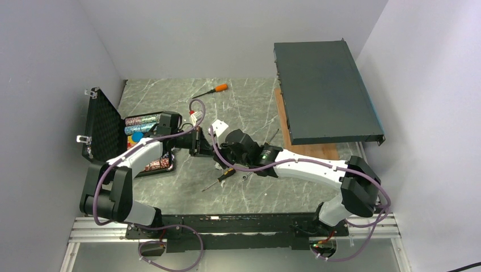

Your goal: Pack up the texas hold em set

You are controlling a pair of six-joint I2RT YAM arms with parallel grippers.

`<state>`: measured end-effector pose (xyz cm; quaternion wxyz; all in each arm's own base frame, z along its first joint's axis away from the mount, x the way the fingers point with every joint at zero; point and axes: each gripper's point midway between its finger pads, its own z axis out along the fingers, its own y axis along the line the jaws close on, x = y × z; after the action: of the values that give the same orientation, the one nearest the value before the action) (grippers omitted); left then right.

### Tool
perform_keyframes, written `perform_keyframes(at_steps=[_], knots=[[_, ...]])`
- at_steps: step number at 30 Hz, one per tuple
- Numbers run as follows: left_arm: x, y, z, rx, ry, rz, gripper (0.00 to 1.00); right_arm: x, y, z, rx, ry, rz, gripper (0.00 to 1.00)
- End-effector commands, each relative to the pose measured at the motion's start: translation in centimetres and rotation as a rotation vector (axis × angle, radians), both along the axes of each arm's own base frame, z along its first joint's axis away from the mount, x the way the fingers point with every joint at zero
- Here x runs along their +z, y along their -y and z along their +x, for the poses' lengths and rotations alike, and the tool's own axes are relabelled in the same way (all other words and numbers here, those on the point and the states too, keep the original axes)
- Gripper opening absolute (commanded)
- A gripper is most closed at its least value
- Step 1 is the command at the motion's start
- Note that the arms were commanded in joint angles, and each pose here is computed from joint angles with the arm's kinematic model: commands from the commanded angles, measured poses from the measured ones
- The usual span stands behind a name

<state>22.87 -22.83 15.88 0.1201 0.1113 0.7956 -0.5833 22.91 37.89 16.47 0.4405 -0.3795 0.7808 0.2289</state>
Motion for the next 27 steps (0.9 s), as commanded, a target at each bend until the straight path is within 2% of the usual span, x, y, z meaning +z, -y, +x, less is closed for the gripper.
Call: perform_keyframes(at_steps=[1,5,7,9,12,14,22,27], knots=[[1.5,-0.2,-0.1,-0.008,0.112,0.064,0.00,2.2,-0.7,1.9,-0.062,0.060,0.059,0.47],[0.3,-3.3,2.6,0.165,0.157,0.236,0.00,2.0,0.1,1.4,-0.073,0.041,0.047,0.76],[-0.5,-6.0,4.3,0.296,0.168,0.354,0.00,1.9,0.9,1.2,-0.092,0.038,0.051,0.87],[-1.2,-8.9,5.6,0.421,0.165,0.454,0.00,1.8,1.8,0.9,-0.109,0.033,0.058,0.92],[-3.1,-13.6,6.5,0.575,0.123,0.718,0.00,1.9,2.9,0.8,-0.145,0.036,0.058,0.95],[-3.5,-15.9,6.4,0.646,0.106,0.840,0.00,2.0,3.4,0.9,-0.164,0.035,0.054,0.95],[-2.6,-22.4,5.6,0.875,0.107,1.138,0.00,1.4,3.1,0.8,-0.165,0.011,0.047,0.96],[-3.3,-23.6,5.2,0.882,0.063,1.223,0.00,1.2,3.1,0.8,-0.166,0.008,0.048,0.96]])
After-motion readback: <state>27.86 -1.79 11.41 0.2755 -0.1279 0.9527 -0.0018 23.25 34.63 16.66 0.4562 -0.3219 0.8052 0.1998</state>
